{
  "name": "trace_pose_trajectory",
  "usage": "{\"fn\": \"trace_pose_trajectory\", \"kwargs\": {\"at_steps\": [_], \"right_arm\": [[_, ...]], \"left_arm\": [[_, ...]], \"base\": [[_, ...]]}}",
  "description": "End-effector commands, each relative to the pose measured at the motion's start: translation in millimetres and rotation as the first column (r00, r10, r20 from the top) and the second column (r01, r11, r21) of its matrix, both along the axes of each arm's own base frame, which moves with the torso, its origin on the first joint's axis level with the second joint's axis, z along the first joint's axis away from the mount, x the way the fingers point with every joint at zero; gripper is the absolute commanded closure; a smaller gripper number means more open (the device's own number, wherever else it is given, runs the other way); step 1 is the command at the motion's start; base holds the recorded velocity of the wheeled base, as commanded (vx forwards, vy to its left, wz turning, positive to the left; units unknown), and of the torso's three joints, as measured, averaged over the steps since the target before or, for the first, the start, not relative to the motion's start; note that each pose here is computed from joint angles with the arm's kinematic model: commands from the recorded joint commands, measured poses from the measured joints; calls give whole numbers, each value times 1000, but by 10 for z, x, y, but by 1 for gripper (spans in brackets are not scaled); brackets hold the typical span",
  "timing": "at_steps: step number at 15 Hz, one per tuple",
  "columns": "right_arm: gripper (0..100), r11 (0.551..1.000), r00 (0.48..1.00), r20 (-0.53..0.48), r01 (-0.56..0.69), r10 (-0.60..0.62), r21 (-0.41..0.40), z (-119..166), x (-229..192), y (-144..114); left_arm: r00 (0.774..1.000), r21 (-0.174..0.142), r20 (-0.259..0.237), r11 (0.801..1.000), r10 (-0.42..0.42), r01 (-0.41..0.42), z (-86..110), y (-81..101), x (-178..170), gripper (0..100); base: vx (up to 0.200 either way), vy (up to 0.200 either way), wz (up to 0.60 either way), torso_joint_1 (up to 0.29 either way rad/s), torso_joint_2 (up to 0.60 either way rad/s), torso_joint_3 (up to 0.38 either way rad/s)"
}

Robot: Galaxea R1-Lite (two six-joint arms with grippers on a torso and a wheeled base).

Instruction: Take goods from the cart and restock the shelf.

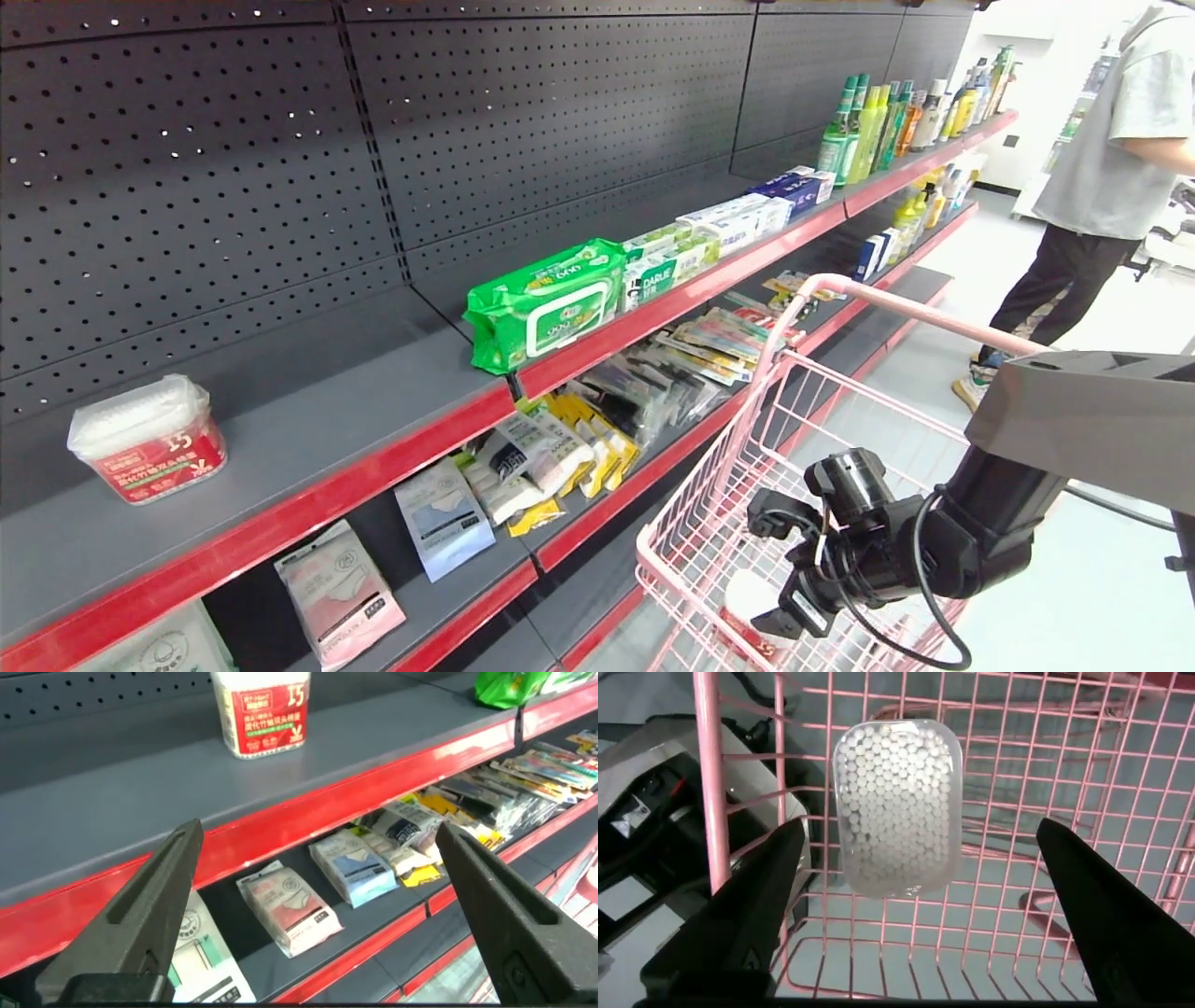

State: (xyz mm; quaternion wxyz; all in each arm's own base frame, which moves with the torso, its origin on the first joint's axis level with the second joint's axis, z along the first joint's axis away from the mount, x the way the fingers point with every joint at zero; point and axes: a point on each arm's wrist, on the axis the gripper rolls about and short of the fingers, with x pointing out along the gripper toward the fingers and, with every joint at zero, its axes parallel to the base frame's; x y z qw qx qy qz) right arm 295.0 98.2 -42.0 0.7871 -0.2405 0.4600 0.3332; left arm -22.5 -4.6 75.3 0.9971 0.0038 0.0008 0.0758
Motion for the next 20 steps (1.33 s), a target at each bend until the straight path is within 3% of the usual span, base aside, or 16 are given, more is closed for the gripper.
{"fn": "trace_pose_trajectory", "kwargs": {"at_steps": [1, 13, 20], "right_arm": [[0, 1000, 1000, -5, -13, 13, -3, -32, 8, 4], [0, 999, 999, -14, -37, 37, 11, -110, 45, 111], [0, 998, 998, 9, -55, 55, 17, -84, 92, 190]], "left_arm": [[1000, 0, -2, 1000, 2, -2, -1, 0, 1, 0], [1000, 0, -2, 1000, 2, -2, -1, 0, 1, 0], [1000, 0, -2, 1000, 2, -2, -1, 0, 1, 0]], "base": [[0, 0, 0, -124, 295, 173], [0, 0, 0, -115, 297, 174], [0, 0, 0, -10, 27, 19]]}}
